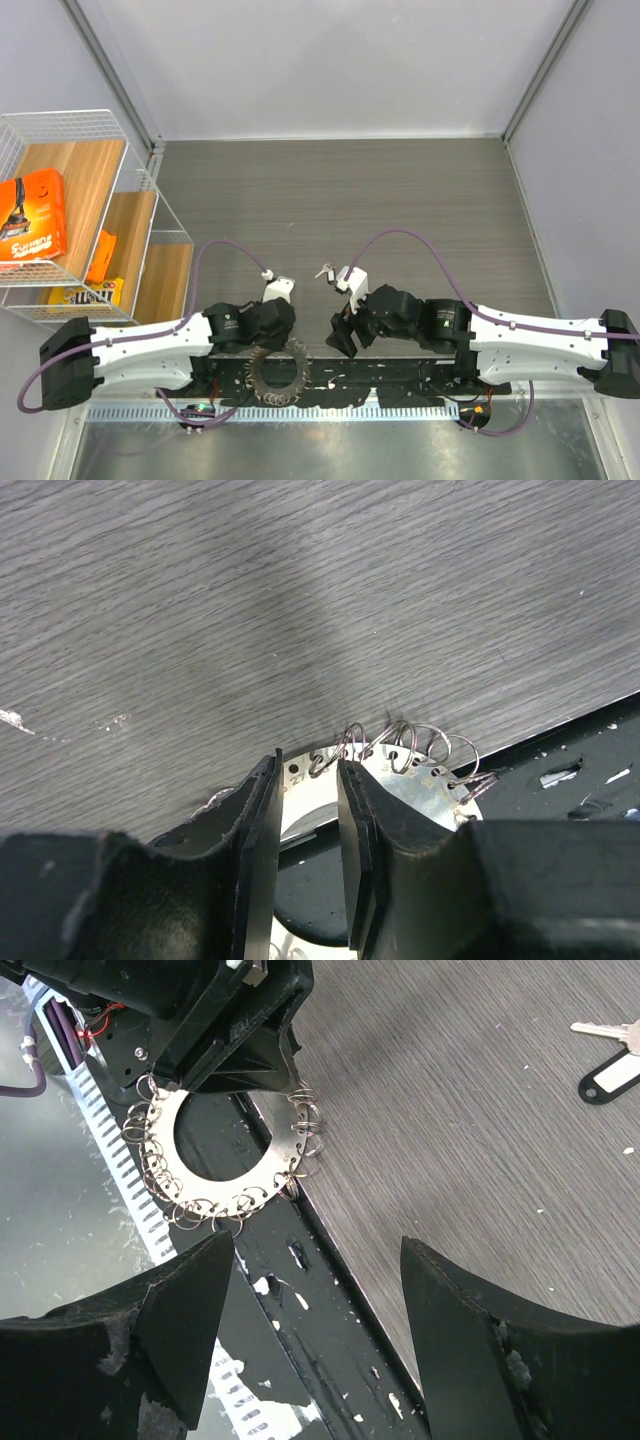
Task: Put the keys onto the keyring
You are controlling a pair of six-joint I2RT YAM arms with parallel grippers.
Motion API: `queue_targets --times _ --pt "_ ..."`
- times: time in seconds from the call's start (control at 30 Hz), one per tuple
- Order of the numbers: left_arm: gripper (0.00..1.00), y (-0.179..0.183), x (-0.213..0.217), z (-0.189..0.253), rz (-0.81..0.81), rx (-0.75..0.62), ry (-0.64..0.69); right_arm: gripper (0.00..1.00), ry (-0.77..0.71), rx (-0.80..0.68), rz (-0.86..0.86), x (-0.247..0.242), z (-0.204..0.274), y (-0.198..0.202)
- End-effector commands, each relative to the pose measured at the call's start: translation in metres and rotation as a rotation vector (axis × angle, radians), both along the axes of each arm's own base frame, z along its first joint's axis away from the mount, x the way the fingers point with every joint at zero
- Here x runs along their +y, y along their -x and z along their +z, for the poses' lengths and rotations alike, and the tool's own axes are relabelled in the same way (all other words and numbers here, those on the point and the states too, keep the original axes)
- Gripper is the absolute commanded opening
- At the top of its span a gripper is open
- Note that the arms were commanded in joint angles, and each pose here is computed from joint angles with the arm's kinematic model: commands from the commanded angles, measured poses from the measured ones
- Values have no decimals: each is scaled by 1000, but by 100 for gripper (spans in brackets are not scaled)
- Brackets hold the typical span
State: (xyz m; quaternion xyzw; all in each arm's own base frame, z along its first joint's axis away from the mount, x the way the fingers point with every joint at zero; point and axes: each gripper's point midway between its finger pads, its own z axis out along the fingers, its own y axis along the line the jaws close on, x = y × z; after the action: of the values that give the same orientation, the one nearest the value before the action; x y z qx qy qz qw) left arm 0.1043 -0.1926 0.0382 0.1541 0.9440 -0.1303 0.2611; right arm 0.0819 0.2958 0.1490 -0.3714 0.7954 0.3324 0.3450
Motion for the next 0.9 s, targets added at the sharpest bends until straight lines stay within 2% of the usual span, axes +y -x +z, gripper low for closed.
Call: queue_targets --times 0.0,0.27,0.47,0.57,0.73,0.87 --pt "33 -5 -9 4 -12 -21 21 74 -70 -8 7 10 16 0" --pt "24 -3 -12 -3 -30 -8 14 74 -71 -1 13 11 15 2" --pt "24 -3 -16 -6 -48 1 11 74 -76 3 16 12 17 3" --pt "27 -4 -14 -7 -43 -3 -2 74 -75 3 17 12 17 3" --pt "40 -4 -12 -12 -42 3 -18 74 -77 9 23 13 16 4" --pt "40 -3 -17 -13 -51 5 0 74 -79 6 24 14 18 3"
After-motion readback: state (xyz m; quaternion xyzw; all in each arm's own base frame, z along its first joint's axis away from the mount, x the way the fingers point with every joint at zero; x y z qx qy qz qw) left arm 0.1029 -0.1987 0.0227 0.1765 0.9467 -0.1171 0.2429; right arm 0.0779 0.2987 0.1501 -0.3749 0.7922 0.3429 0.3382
